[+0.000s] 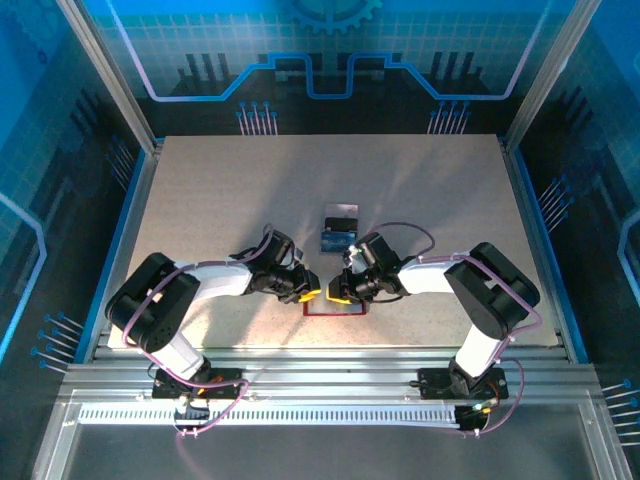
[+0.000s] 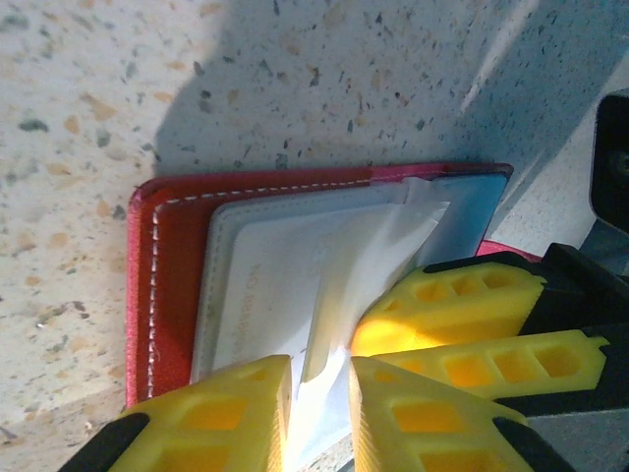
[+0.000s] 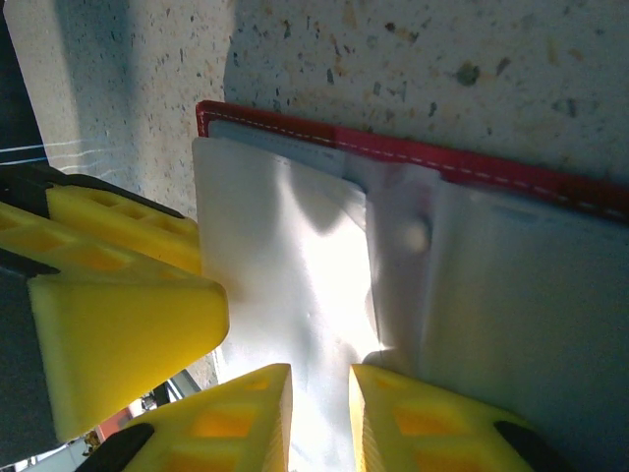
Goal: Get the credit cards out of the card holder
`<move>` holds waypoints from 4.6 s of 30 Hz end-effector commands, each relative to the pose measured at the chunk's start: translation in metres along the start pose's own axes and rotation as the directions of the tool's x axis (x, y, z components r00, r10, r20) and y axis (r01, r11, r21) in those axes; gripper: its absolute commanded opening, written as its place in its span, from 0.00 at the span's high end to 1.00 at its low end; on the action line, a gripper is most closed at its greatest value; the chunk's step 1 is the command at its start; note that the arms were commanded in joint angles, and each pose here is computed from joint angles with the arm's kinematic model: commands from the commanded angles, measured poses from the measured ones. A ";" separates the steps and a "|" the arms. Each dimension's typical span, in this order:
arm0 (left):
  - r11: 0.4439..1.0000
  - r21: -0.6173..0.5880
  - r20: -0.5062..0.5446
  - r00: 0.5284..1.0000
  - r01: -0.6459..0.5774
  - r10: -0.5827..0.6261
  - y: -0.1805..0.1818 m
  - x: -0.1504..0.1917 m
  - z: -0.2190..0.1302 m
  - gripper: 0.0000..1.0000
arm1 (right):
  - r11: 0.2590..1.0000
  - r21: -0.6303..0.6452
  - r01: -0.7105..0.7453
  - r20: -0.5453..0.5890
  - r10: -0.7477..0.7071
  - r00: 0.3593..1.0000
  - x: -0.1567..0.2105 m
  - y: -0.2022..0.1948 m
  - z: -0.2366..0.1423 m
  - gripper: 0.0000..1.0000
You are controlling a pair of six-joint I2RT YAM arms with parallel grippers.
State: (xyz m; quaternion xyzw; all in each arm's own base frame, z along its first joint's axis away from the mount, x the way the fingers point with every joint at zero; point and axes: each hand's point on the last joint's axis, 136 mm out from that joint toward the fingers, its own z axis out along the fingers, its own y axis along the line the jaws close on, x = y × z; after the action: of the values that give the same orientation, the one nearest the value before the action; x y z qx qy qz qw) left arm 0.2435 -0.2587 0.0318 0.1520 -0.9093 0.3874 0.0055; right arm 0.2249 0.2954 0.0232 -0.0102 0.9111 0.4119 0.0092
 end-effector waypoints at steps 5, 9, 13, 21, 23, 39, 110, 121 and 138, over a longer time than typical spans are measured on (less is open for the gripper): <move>0.999 0.037 -0.013 1.000 -0.021 0.022 -0.015 0.002 -0.002 0.82 | 0.997 0.042 -0.057 -0.013 0.057 0.998 0.007 -0.018 -0.001 0.77; 0.999 0.034 -0.013 1.000 -0.021 0.021 -0.016 0.001 -0.002 0.80 | 0.999 0.002 -0.048 0.001 0.048 0.999 0.004 -0.006 -0.004 0.74; 0.999 0.038 -0.014 1.000 -0.023 0.024 -0.018 0.001 -0.002 0.80 | 0.999 -0.022 -0.034 0.021 0.035 0.999 -0.002 0.006 -0.011 0.74; 0.998 0.043 -0.012 0.999 -0.035 0.036 -0.024 -0.001 -0.004 0.79 | 1.000 -0.019 -0.009 0.041 0.009 0.999 -0.006 0.019 -0.028 0.74; 0.998 0.048 -0.009 0.999 -0.037 0.038 -0.026 -0.002 -0.005 0.79 | 1.000 -0.013 -0.003 0.051 0.003 0.999 -0.008 0.020 -0.033 0.74; 0.993 0.073 -0.021 0.995 -0.091 0.093 -0.053 0.003 -0.005 0.67 | 0.999 0.027 -0.026 0.149 0.022 0.989 -0.022 -0.002 -0.084 0.73; 0.987 0.047 -0.069 0.985 -0.157 0.160 -0.079 0.015 0.030 0.57 | 0.998 0.003 -0.060 0.205 0.059 0.977 -0.021 -0.015 -0.110 0.73; 0.994 0.034 -0.004 0.994 -0.105 0.105 -0.049 0.004 -0.004 0.57 | 1.000 0.006 -0.028 0.133 0.027 0.991 -0.022 0.002 -0.078 0.74; 1.000 -0.012 0.027 1.000 -0.016 0.016 0.001 -0.006 -0.017 0.68 | 1.000 0.017 -0.006 0.009 0.006 1.000 -0.008 0.018 -0.017 0.73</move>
State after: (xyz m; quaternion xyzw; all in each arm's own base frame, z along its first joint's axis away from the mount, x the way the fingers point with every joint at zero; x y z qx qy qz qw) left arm 0.2518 -0.2495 0.0482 0.1519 -0.9091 0.3878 -0.0133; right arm 0.2274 0.2846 0.0450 -0.0040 0.9174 0.3979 0.0078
